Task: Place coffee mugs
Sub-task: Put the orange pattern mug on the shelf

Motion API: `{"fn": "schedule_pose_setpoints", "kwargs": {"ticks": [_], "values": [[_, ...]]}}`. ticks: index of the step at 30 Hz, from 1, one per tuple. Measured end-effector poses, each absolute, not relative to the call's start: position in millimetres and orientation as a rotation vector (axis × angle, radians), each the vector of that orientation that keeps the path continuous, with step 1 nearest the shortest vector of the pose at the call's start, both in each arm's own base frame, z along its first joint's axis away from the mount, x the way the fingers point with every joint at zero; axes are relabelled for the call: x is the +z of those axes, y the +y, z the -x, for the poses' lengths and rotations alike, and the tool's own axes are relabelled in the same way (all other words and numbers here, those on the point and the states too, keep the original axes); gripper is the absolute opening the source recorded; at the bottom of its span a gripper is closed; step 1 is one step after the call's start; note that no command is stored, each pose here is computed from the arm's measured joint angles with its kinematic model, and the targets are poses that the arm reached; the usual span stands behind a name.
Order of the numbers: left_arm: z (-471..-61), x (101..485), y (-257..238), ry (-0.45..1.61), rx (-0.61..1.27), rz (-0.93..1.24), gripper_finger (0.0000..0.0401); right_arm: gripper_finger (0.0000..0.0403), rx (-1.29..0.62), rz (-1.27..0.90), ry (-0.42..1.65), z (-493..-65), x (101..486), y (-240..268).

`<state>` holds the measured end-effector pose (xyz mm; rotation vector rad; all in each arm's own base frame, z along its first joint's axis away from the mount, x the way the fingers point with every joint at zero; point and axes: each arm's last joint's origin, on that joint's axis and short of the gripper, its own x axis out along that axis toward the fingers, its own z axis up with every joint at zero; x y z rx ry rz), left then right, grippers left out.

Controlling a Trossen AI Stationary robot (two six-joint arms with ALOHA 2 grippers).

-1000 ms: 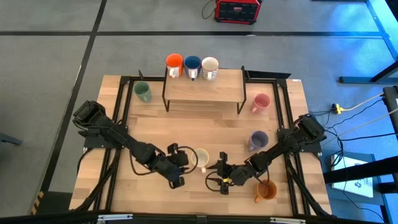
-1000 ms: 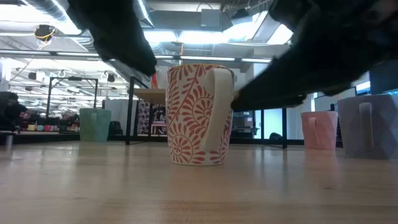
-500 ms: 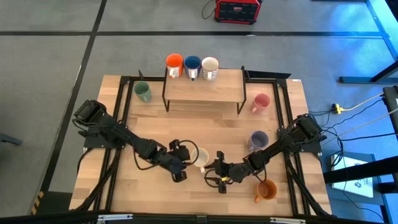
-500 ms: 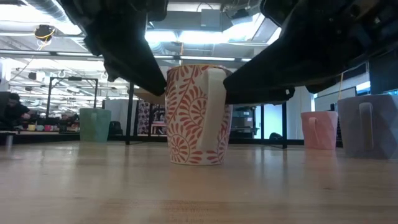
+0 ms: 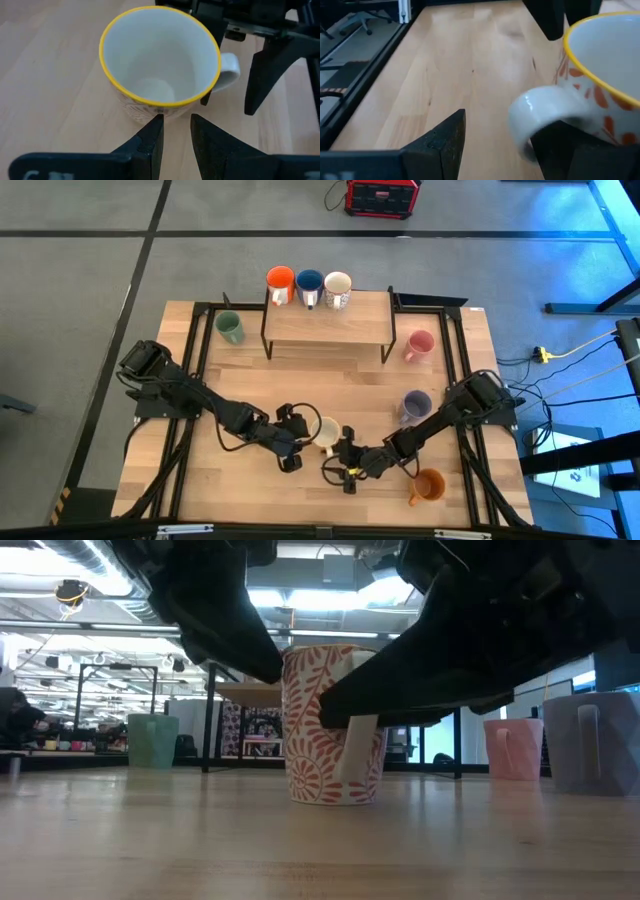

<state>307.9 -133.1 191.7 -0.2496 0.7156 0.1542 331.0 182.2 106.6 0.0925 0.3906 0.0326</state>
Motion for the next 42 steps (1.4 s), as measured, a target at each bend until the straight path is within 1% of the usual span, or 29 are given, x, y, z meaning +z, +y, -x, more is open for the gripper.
{"fn": "schedule_pose_setpoints", "kwargs": {"ticks": [5,8,11,17,18,23,27,31,34,37,42], "values": [[-307.6,191.4,-133.0,0.719,0.155,0.247,0.0091,0.0197,0.038,-0.079,0.381,-332.6,107.0,183.2],[-307.6,191.4,-133.0,0.719,0.155,0.247,0.0091,0.0183,0.038,-0.079,0.38,-332.7,107.1,183.2],[-307.6,191.4,-133.0,0.719,0.155,0.247,0.0091,0.0142,0.038,-0.073,0.38,-332.7,107.1,183.1],[-307.6,191.4,-132.9,0.72,0.156,0.248,0.0091,0.0027,0.043,-0.027,0.375,-332.9,107.5,182.9],[-307.6,191.4,-132.9,0.72,0.156,0.247,0.0091,0.0017,0.037,-0.01,0.364,-333.3,109.3,182.8],[-307.5,191.3,-133.1,0.723,0.151,0.249,0.0091,0.0016,0.051,0.016,0.366,-332.8,110.9,182.9],[-305.9,198.6,-134.1,0.758,0.105,0.266,0.0091,0.0007,0.077,0.035,0.353,-331.7,122.9,182.6],[-298.0,224.0,-135.0,0.783,0.069,0.271,0.0091,0.0004,0.114,0.035,0.373,-326.6,138.4,181.2],[-283.0,248.7,-131.0,0.788,0.058,0.265,0.0091,0.0003,0.112,0.038,0.375,-323.4,154.6,177.1],[-264.1,275.1,-121.8,0.762,0.05,0.276,0.0091,0.0003,0.092,0.041,0.385,-319.6,171.9,168.3],[-235.0,311.6,-101.7,0.673,0.025,0.286,0.0091,0.0002,0.065,-0.011,0.364,-312.4,212.0,144.1]]}}
